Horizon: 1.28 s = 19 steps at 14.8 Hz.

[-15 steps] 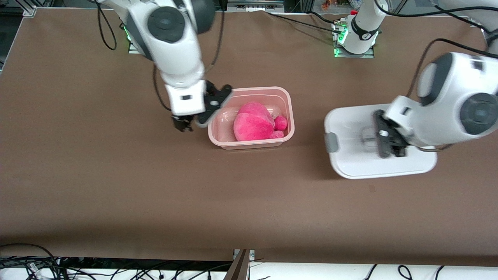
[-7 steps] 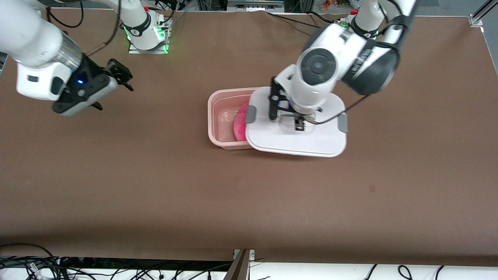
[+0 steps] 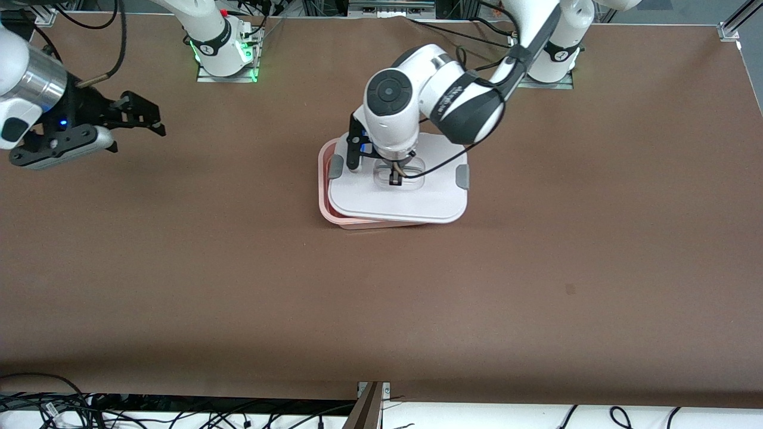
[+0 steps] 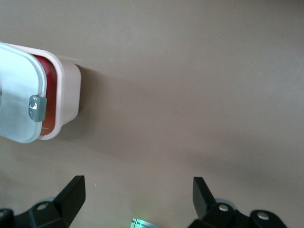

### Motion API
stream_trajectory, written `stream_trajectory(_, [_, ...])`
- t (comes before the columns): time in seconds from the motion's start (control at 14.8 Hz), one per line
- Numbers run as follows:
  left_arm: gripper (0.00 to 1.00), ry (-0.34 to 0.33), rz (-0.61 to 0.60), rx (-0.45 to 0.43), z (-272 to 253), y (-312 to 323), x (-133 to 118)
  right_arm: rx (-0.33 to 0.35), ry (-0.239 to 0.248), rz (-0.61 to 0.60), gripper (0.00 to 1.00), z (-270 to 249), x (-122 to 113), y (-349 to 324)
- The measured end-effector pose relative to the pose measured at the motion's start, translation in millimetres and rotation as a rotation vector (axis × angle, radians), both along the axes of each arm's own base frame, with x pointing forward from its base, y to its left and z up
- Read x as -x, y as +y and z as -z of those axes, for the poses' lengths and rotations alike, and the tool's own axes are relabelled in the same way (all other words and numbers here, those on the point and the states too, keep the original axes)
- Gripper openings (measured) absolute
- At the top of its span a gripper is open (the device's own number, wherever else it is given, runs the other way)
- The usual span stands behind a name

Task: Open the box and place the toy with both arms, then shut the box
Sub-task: 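Place the lid onto the tub with the left gripper while the right gripper withdraws, then press the lid down onto the tub with the left gripper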

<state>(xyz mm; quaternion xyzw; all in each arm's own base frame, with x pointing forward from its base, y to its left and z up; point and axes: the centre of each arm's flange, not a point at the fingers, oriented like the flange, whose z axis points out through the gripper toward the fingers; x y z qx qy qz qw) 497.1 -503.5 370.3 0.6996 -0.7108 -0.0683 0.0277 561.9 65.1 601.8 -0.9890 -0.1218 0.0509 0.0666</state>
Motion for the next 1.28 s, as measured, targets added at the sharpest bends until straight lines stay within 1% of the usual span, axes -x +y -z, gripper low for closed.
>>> stream_trajectory(0.14, [0.07,-0.011,-0.018,0.008,7.7,-11.3,6.1,0.002,0.004,0.018,1.0,1.1,7.2,-13.5])
stream_trajectory(0.34, [0.07,-0.025,-0.064,0.016,12.5,-15.1,5.0,0.05,-0.026,0.0,1.0,-10.8,29.0,-14.8])
stream_trajectory(0.47, [0.07,-0.031,-0.082,0.019,12.1,-15.3,3.3,0.065,-0.04,-0.01,1.0,-18.5,36.9,-12.5])
stream_trajectory(0.81, [0.07,-0.033,-0.117,0.016,13.5,-16.8,3.5,0.086,-0.056,-0.011,1.0,-22.3,37.3,-14.3])
stream_trajectory(1.15, [0.07,-0.03,-0.141,0.009,20.0,-17.1,3.0,0.117,-0.11,-0.015,1.0,-45.4,35.9,-14.4])
stream_trajectory(1.28, [0.07,-0.03,-0.15,0.008,21.1,-17.0,2.4,0.119,-0.105,-0.004,1.0,-43.6,33.8,-17.7])
